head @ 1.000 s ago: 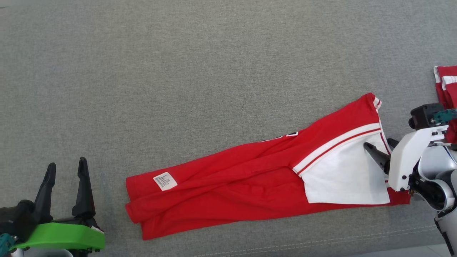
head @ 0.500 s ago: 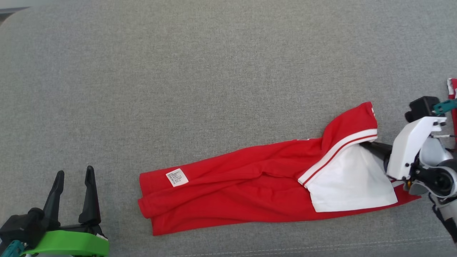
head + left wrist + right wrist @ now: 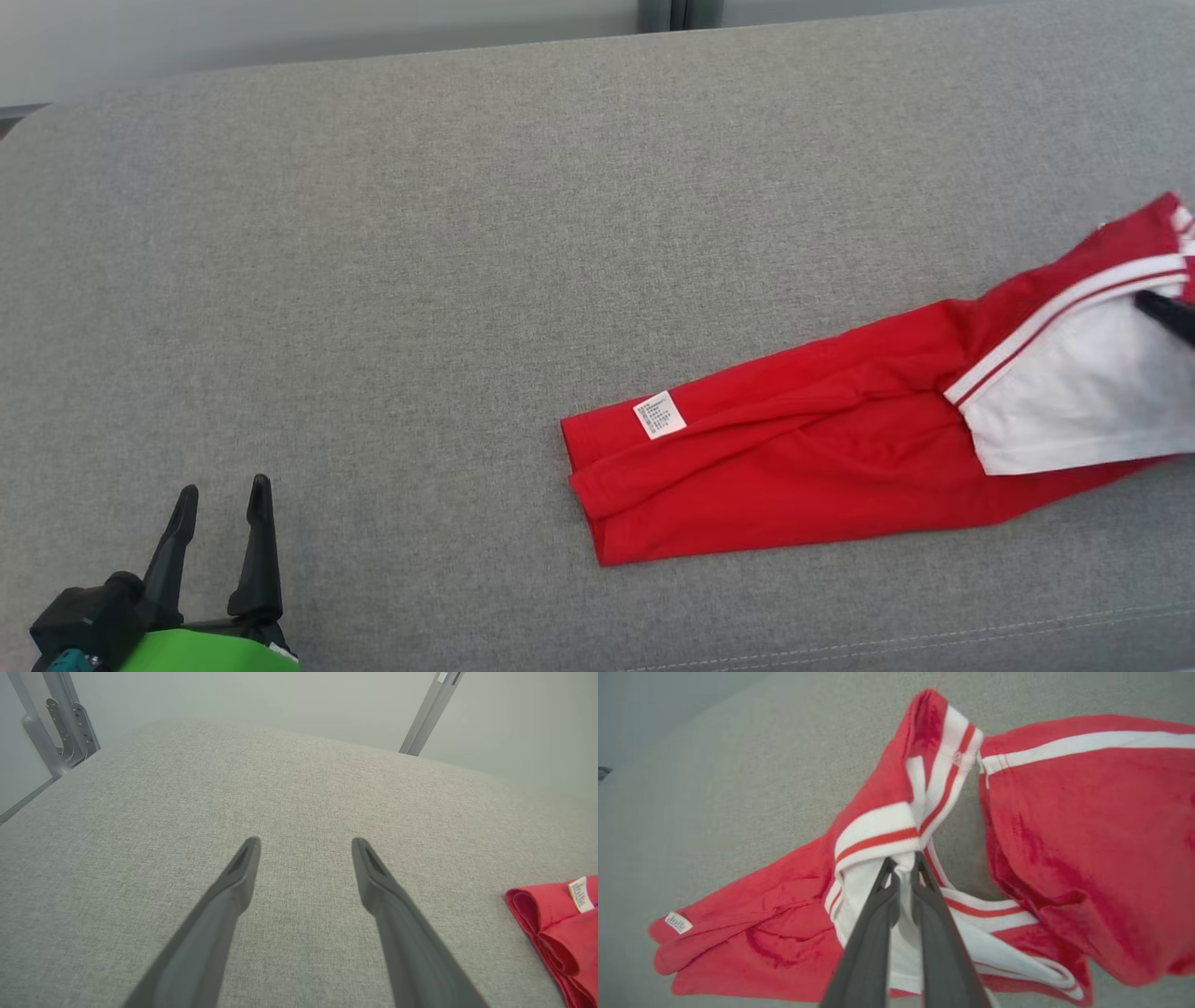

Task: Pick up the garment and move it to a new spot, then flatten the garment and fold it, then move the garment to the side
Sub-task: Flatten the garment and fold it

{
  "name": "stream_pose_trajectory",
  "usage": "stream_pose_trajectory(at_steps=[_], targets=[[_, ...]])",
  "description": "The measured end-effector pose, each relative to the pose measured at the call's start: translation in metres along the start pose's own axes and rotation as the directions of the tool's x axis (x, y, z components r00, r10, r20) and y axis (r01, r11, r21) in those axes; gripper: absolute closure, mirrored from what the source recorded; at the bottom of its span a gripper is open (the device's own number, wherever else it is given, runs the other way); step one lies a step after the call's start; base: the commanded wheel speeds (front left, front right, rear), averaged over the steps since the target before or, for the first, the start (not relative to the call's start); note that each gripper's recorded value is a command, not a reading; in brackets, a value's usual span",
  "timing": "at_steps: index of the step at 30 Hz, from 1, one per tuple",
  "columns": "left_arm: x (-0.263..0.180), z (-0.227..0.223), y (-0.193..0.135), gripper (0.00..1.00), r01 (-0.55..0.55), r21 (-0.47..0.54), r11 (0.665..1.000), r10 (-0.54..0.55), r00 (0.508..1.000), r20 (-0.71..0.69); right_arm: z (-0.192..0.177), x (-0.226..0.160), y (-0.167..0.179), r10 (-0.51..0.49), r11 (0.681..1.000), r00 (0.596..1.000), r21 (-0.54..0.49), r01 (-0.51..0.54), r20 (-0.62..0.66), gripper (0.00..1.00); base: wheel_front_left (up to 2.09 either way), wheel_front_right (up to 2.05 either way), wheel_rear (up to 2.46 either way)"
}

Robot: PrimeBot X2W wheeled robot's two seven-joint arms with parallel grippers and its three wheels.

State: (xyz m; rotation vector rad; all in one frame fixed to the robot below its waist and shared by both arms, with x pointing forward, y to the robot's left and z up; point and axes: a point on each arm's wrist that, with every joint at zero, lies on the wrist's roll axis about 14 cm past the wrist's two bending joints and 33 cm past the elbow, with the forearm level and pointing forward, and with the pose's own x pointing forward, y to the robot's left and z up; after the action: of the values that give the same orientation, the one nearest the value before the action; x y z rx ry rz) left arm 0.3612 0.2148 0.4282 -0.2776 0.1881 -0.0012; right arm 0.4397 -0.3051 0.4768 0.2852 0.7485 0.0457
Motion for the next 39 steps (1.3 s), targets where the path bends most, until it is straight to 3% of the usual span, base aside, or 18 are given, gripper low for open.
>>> stream_pose_trajectory(at_steps=[3, 6, 13, 16, 21, 29, 32, 33, 34, 35, 39], targets=[[0.000, 0.000, 0.000, 0.00, 0.004, 0.017, 1.000, -0.004, 1.000, 0.003, -0.004, 0.002, 0.058, 0.181, 0.983, 0.983, -0.008, -0.181, 0.012, 1.00, 0.00, 0.00, 0.00], [-0.001, -0.001, 0.001, 0.00, 0.003, 0.029, 1.000, -0.003, 1.000, 0.002, -0.034, -0.001, 0.121, 0.354, 0.935, 0.935, -0.003, -0.354, -0.020, 1.00, 0.00, 0.00, 0.00], [0.006, -0.011, -0.007, 0.00, 0.034, 0.043, 0.999, -0.033, 0.999, -0.022, -0.088, 0.006, 0.227, 0.492, 0.870, 0.870, 0.016, -0.492, 0.017, 1.00, 0.00, 0.00, 0.00], [0.010, -0.016, -0.014, 0.00, 0.062, 0.048, 0.997, -0.060, 0.997, -0.039, -0.105, 0.019, 0.234, 0.477, 0.879, 0.879, -0.003, -0.477, 0.023, 1.00, 0.00, 0.00, 0.00], [0.014, -0.018, -0.018, 0.00, 0.080, 0.049, 0.996, -0.078, 0.996, -0.044, -0.145, 0.027, 0.273, 0.558, 0.830, 0.830, 0.009, -0.558, -0.024, 1.00, 0.00, 0.00, 0.00], [0.013, -0.023, -0.022, 0.00, 0.086, 0.043, 0.995, -0.083, 0.995, -0.056, -0.151, 0.041, 0.292, 0.583, 0.810, 0.812, -0.053, -0.583, -0.020, 1.00, 0.00, 0.00, 0.00], [0.011, -0.026, -0.023, 0.00, 0.085, 0.034, 0.996, -0.082, 0.995, -0.063, -0.153, 0.040, 0.303, 0.610, 0.790, 0.792, -0.054, -0.611, -0.032, 1.00, 0.00, 0.00, 0.00], [0.011, -0.027, -0.023, 0.00, 0.083, 0.032, 0.996, -0.081, 0.995, -0.066, -0.155, 0.040, 0.307, 0.619, 0.782, 0.785, -0.060, -0.620, -0.041, 0.72, 0.00, 0.00, 0.00], [0.010, -0.028, -0.023, 0.00, 0.083, 0.032, 0.996, -0.081, 0.994, -0.068, -0.155, 0.038, 0.311, 0.629, 0.774, 0.776, -0.061, -0.630, -0.044, 0.06, 0.00, 0.00, 0.00], [0.009, -0.029, -0.023, 0.00, 0.082, 0.032, 0.996, -0.080, 0.994, -0.070, -0.156, 0.037, 0.314, 0.636, 0.768, 0.770, -0.058, -0.637, -0.047, 0.00, 0.00, 0.00, 0.00], [0.006, -0.031, -0.020, 0.00, 0.075, 0.035, 0.997, -0.072, 0.994, -0.079, -0.140, 0.031, 0.323, 0.664, 0.746, 0.748, -0.061, -0.663, -0.001, 0.00, 0.00, 0.00, 0.00]])
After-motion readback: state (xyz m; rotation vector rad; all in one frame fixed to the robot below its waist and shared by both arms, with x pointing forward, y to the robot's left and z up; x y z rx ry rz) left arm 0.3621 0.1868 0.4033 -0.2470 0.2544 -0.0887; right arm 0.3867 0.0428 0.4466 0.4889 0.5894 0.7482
